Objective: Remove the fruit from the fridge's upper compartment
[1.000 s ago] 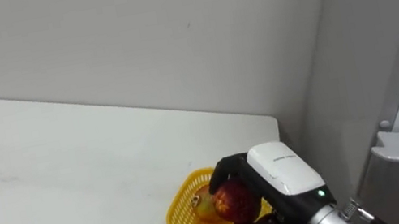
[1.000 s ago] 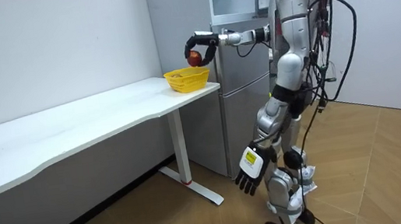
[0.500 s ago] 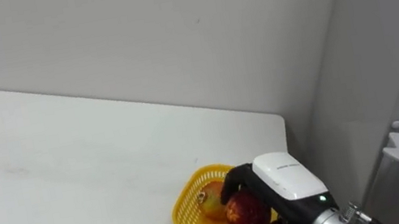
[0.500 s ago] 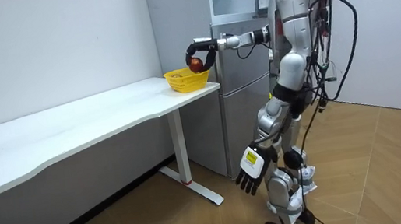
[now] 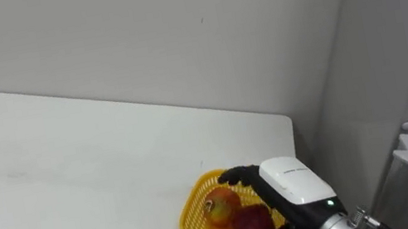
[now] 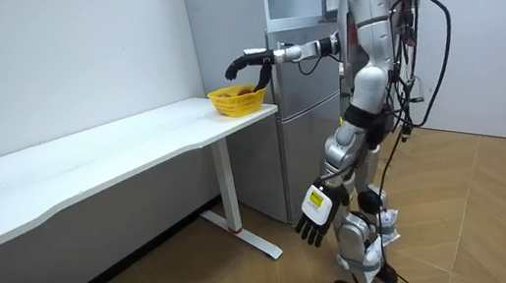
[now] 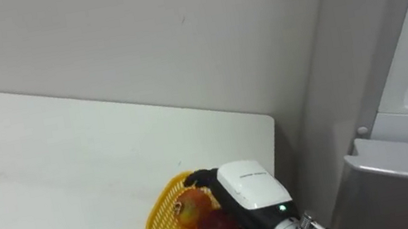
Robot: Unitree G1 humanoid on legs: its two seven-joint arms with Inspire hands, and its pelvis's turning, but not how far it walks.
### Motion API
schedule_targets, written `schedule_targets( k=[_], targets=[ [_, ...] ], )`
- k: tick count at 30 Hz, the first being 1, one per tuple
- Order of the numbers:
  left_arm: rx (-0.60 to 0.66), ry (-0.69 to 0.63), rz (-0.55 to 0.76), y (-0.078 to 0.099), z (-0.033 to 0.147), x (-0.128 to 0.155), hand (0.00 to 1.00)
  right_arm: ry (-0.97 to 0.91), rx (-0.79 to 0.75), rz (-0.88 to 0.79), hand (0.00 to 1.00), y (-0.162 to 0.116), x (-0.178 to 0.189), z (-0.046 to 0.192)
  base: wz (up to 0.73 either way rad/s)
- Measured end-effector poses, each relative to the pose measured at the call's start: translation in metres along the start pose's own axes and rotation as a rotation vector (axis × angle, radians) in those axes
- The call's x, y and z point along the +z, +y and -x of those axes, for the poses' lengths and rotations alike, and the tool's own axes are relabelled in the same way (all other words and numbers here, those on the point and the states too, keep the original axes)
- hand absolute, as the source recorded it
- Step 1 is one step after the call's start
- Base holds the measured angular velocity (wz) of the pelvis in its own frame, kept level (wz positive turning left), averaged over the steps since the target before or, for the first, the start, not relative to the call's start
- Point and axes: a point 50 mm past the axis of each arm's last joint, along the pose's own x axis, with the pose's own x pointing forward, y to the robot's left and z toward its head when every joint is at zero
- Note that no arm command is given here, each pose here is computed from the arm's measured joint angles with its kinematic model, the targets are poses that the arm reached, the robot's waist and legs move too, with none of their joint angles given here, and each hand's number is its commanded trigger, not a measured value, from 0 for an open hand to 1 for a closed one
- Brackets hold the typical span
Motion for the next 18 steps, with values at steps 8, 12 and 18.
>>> schedule_targets(
  k=[8,12,18],
  targets=[
    [-0.002,0.004,0.0,-0.0011,0.0004,-0.0018,0.0,0.002,0.01,-0.014,0.0,0.0004,-0.0001,0.0,0.0],
    [0.001,0.006,0.0,-0.0014,0.0006,-0.0027,0.0,0.002,0.014,-0.016,0.0,0.0006,-0.0001,0.0,0.0],
    [0.001,0.006,0.0,-0.0014,0.0007,-0.0027,0.0,0.002,0.014,-0.017,0.0,0.0006,-0.0001,0.0,0.0]
  ],
)
